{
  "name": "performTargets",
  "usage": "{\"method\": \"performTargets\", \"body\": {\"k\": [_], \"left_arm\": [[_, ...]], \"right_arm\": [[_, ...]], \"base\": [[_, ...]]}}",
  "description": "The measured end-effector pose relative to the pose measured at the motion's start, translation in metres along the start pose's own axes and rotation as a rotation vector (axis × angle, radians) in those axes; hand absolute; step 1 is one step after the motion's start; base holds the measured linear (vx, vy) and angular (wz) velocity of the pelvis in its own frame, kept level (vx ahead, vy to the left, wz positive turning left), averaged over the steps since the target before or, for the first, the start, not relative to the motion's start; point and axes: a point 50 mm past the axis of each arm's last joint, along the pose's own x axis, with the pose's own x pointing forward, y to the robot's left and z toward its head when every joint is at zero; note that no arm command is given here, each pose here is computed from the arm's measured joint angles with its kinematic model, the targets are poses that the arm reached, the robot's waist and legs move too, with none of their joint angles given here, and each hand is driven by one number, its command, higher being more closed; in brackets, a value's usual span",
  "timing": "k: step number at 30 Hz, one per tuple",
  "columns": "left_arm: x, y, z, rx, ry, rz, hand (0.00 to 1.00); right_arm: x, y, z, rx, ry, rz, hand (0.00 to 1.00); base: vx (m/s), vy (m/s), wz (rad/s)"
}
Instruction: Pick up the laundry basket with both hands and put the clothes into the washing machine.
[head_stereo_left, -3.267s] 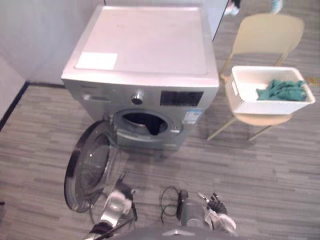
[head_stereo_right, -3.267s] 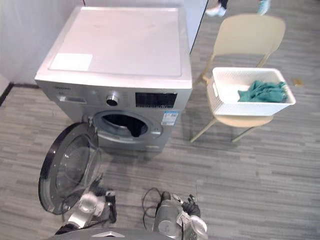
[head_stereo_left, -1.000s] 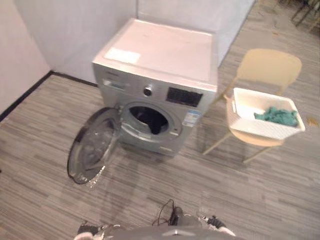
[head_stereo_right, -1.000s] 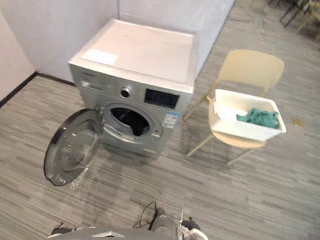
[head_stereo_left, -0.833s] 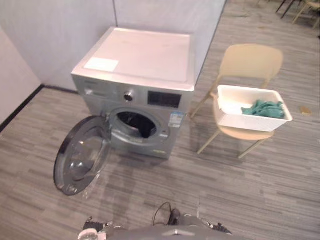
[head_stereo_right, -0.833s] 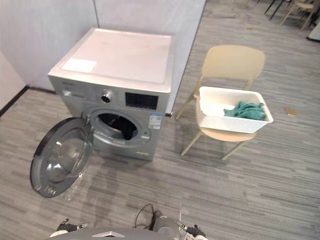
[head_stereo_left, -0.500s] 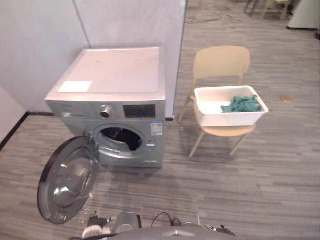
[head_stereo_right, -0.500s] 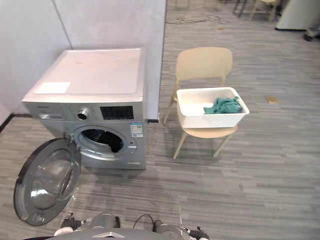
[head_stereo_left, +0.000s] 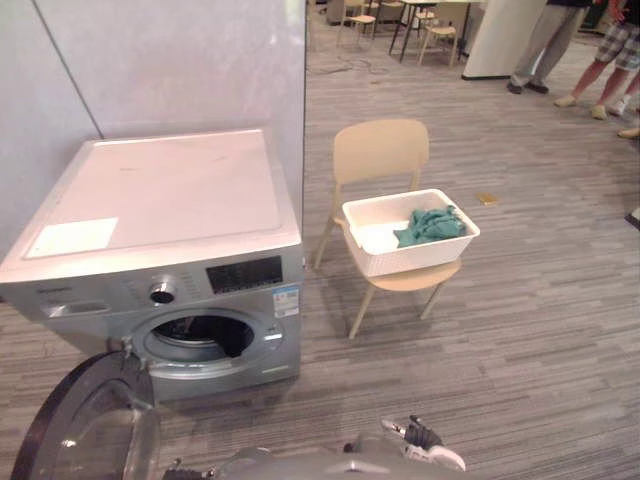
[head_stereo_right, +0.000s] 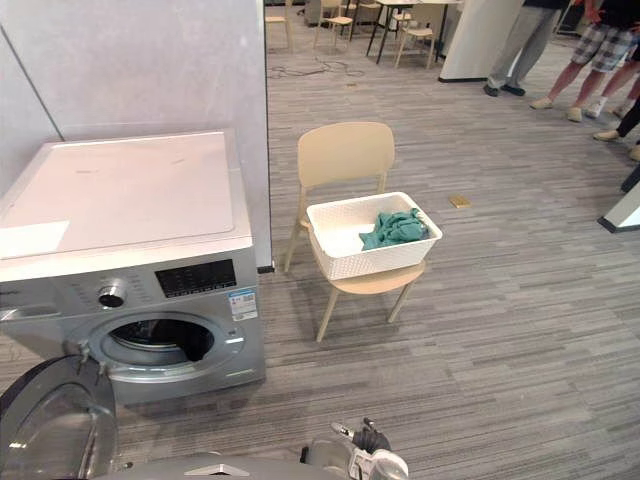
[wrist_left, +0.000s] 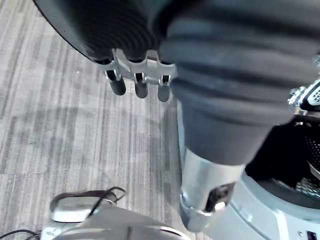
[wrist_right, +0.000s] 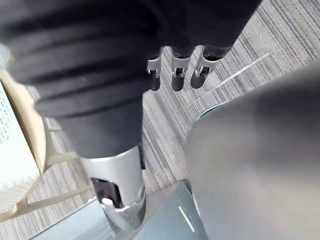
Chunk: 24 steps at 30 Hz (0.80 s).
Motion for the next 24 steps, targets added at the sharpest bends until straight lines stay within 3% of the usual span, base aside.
{"method": "performTargets", "body": {"k": [5,8,13,21,24], "left_arm": [[0.003,-0.012,0.034,0.09,-0.105,-0.038,0.0],[0.003,-0.013,0.028,0.098,-0.091,-0.041,0.0],[0.001,-0.024,0.035,0.006,-0.11,-0.064,0.0],[0.001,-0.014,0.013,0.009,-0.04,-0.041,0.0],[0.001,-0.001,-0.008,0.006,0.045,-0.012,0.0]], "right_arm": [[-0.001,-0.016,-0.004,0.102,0.015,-0.074,0.0],[-0.005,-0.026,-0.016,0.099,0.067,-0.107,0.0],[-0.006,-0.041,-0.017,0.064,0.091,-0.143,0.0],[0.0,-0.027,0.003,0.062,0.019,-0.101,0.0],[0.004,0.002,0.007,0.042,0.012,-0.023,0.0]], "base": [[0.27,-0.272,0.26],[0.45,-0.546,0.38],[0.53,-0.556,0.08],[0.36,-0.145,0.03],[0.34,0.033,-0.08]]}}
